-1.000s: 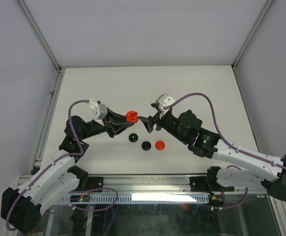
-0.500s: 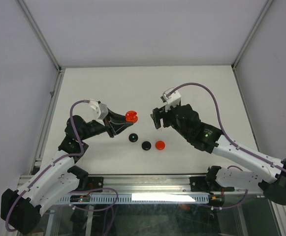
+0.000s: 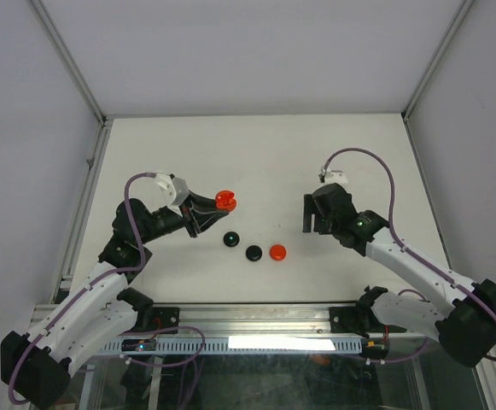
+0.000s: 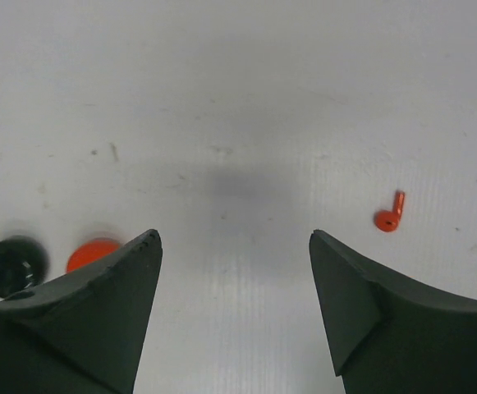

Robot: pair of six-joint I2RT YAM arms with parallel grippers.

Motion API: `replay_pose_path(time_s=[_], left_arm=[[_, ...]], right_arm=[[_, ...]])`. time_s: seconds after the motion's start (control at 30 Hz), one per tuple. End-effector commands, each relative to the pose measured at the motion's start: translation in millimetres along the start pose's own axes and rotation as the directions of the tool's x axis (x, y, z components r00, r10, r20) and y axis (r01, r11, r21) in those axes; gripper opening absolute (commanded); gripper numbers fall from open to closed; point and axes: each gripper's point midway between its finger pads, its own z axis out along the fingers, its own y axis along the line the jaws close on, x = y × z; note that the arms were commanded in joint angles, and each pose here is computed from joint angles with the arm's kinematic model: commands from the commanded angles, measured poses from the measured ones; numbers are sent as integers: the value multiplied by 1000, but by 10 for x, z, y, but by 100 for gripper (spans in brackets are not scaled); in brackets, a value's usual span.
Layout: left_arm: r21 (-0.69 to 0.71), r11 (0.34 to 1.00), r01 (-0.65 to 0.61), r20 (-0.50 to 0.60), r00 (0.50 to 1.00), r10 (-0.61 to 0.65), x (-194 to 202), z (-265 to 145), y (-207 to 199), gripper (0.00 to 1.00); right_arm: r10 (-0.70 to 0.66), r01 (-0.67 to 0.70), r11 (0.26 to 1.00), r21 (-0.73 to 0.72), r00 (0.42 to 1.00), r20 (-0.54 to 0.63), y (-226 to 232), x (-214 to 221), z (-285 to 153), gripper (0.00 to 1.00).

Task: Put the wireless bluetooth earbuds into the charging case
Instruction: Pick up the earbud from the center of the board.

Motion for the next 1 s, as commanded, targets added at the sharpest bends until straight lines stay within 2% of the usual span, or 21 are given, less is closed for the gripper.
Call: replay_pose_path(time_s=[0.0,0.1,0.37,0.63,0.97], left_arm=[[-22,998,-59,63,996,60,-300,-6,25,0],[-22,998,-60,63,996,61,-301,-13,19,0],[-21,998,-59,60,996,60,-306,-15,16,0],[-14,998,-59,59,996,60,-310,-14,1,0],[-11,998,-58,59,997,59,-313,-18,-7,0]], right_arm=[[152,-145,983,114,987,-54,-343,193,153,76],[225,-208,960,187,972,-70,-592,321,269,79],[371,-332,908,254,921,-121,-936,505,481,79],[394,-332,895,297,902,-177,-1086,666,565,77],[396,-338,907,249,887,-238,-991,700,692,76]])
